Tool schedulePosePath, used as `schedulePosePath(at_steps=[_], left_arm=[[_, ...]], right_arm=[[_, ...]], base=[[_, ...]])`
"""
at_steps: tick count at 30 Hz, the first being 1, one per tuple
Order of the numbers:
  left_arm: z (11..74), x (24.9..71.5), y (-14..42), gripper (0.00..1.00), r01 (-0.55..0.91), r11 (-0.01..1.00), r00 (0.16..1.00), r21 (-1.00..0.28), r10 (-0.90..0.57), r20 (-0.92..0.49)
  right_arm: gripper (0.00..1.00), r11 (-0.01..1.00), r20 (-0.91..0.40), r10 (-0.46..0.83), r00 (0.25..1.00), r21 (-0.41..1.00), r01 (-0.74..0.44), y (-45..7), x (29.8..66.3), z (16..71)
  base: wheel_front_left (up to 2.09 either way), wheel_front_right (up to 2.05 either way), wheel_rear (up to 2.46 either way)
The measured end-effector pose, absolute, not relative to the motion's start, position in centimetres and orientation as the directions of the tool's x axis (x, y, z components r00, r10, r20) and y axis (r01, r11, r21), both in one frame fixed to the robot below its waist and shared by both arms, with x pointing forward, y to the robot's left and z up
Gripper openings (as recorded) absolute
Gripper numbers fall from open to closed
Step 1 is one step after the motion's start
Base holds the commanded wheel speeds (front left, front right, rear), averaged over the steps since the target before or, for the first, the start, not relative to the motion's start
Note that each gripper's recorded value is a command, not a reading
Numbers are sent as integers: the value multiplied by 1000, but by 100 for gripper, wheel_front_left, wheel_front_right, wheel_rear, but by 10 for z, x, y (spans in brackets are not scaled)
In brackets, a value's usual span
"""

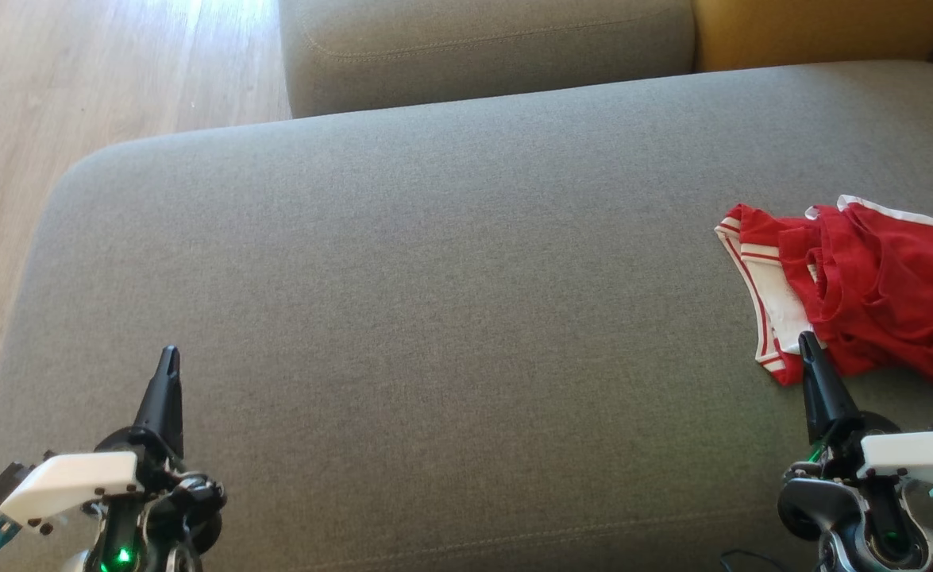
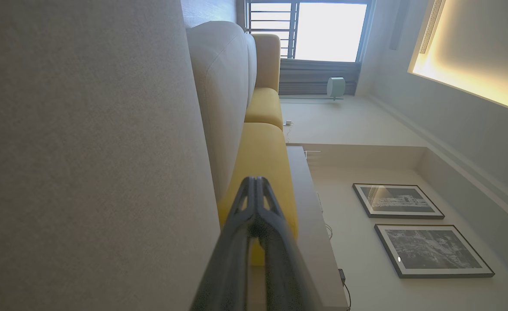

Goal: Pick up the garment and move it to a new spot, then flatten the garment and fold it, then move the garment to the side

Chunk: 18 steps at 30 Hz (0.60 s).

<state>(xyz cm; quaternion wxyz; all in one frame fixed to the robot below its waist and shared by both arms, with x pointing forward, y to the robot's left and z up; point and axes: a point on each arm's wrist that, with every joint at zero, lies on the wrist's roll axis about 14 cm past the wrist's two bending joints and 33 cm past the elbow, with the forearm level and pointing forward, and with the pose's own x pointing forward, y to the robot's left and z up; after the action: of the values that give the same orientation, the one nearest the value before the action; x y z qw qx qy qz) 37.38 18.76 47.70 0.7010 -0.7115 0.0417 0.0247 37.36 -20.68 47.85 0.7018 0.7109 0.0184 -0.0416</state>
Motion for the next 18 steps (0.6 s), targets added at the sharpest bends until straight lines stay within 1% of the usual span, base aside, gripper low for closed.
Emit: schedulePosePath(at_steps=[18], left_arm=[[477,374,188,0,-93,-16,995,-995,-24,-93]], right_arm=[[0,-14,-85,-29,996,996,85,-207,373,479]], base=[[0,0,0]])
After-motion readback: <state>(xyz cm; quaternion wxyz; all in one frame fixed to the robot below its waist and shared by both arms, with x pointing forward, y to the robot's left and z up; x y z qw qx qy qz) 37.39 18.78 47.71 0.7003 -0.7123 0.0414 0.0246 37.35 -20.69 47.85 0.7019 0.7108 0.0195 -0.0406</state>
